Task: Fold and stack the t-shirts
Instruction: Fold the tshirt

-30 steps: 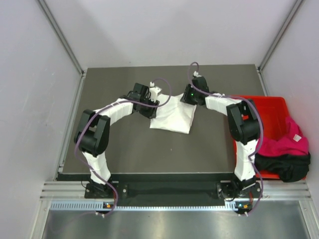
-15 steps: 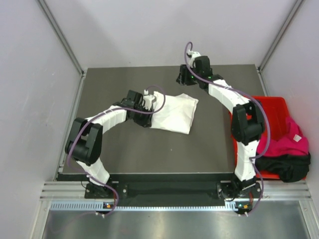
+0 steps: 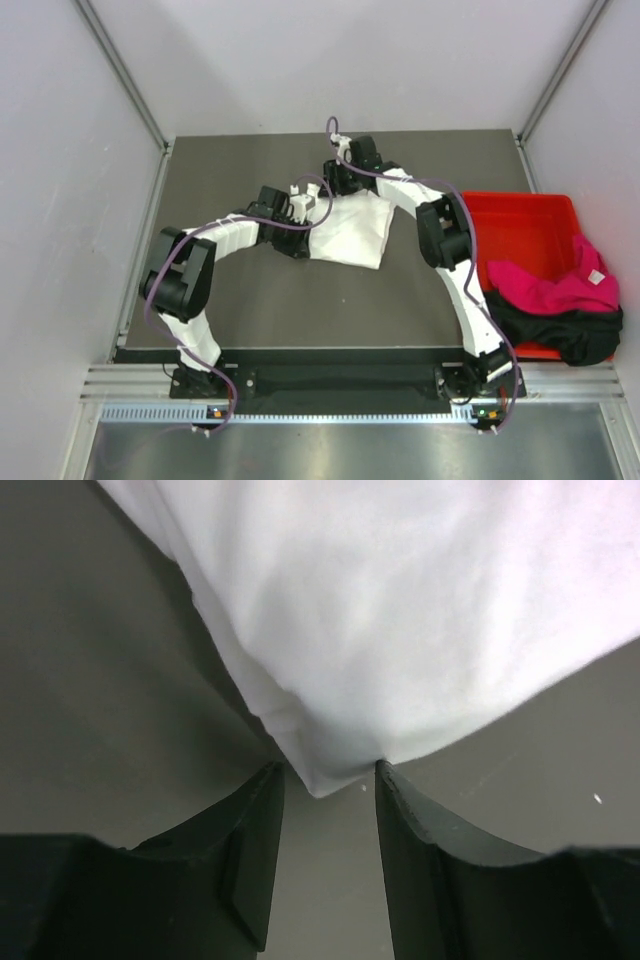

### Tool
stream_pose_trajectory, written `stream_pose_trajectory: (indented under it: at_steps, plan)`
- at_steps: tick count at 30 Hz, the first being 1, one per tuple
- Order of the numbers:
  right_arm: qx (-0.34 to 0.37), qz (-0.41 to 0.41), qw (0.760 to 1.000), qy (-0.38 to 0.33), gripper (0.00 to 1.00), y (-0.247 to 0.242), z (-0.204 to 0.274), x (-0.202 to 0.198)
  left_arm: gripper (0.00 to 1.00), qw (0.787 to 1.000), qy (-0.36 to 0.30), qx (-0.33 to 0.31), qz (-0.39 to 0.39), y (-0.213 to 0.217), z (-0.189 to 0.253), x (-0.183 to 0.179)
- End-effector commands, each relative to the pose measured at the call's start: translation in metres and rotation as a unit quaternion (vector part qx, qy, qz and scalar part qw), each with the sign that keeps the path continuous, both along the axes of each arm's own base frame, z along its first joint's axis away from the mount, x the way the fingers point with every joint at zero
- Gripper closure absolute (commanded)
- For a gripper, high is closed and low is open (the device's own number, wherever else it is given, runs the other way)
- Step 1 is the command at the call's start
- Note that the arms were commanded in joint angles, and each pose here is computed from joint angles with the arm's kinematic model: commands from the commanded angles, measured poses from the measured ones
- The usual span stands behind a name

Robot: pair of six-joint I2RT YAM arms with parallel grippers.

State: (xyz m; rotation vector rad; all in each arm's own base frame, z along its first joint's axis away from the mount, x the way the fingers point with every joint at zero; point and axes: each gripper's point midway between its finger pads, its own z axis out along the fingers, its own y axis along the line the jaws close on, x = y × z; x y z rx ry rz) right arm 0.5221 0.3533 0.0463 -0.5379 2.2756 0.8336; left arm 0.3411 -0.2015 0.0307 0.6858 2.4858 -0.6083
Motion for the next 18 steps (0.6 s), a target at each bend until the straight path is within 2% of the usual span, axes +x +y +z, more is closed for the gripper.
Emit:
stream_pose_trajectory:
  at_steps: [1,4,8,10,11,12,13,15,18]
  plan:
    - [0.035,0.034,0.998,-0.030,0.48,0.024,0.035,-0.003,0.53,1.000,0.012,-0.010,0.001,-0.006,-0.010,0.001]
    - [0.027,0.022,0.999,-0.030,0.51,0.022,0.029,0.000,0.56,1.000,0.007,-0.009,0.008,-0.005,-0.011,0.005]
    - [0.022,0.005,0.999,-0.032,0.59,0.021,0.023,0.008,0.78,1.000,0.011,-0.009,0.007,-0.005,-0.014,0.004]
    - [0.024,0.003,0.999,-0.029,0.69,0.023,0.020,0.008,0.85,1.000,0.017,-0.012,0.002,-0.006,-0.014,0.001]
    - [0.028,0.000,0.999,-0.032,0.74,0.023,0.021,0.010,0.92,1.000,0.018,-0.012,-0.001,-0.007,-0.014,0.000]
    - [0.032,-0.002,0.999,-0.032,0.85,0.025,0.022,0.011,0.96,1.000,0.018,-0.012,-0.003,-0.007,-0.013,0.000]
    - [0.038,-0.008,0.999,-0.029,0.90,0.026,0.023,0.011,1.00,1.000,0.020,-0.011,-0.003,-0.006,-0.014,-0.002]
    - [0.051,-0.024,0.997,-0.045,1.00,0.025,0.034,0.020,1.00,1.000,0.020,-0.007,-0.011,-0.005,-0.015,-0.003]
    - [0.075,-0.068,0.992,-0.076,1.00,0.023,0.063,0.036,1.00,0.999,0.029,0.003,-0.024,-0.001,-0.018,-0.012]
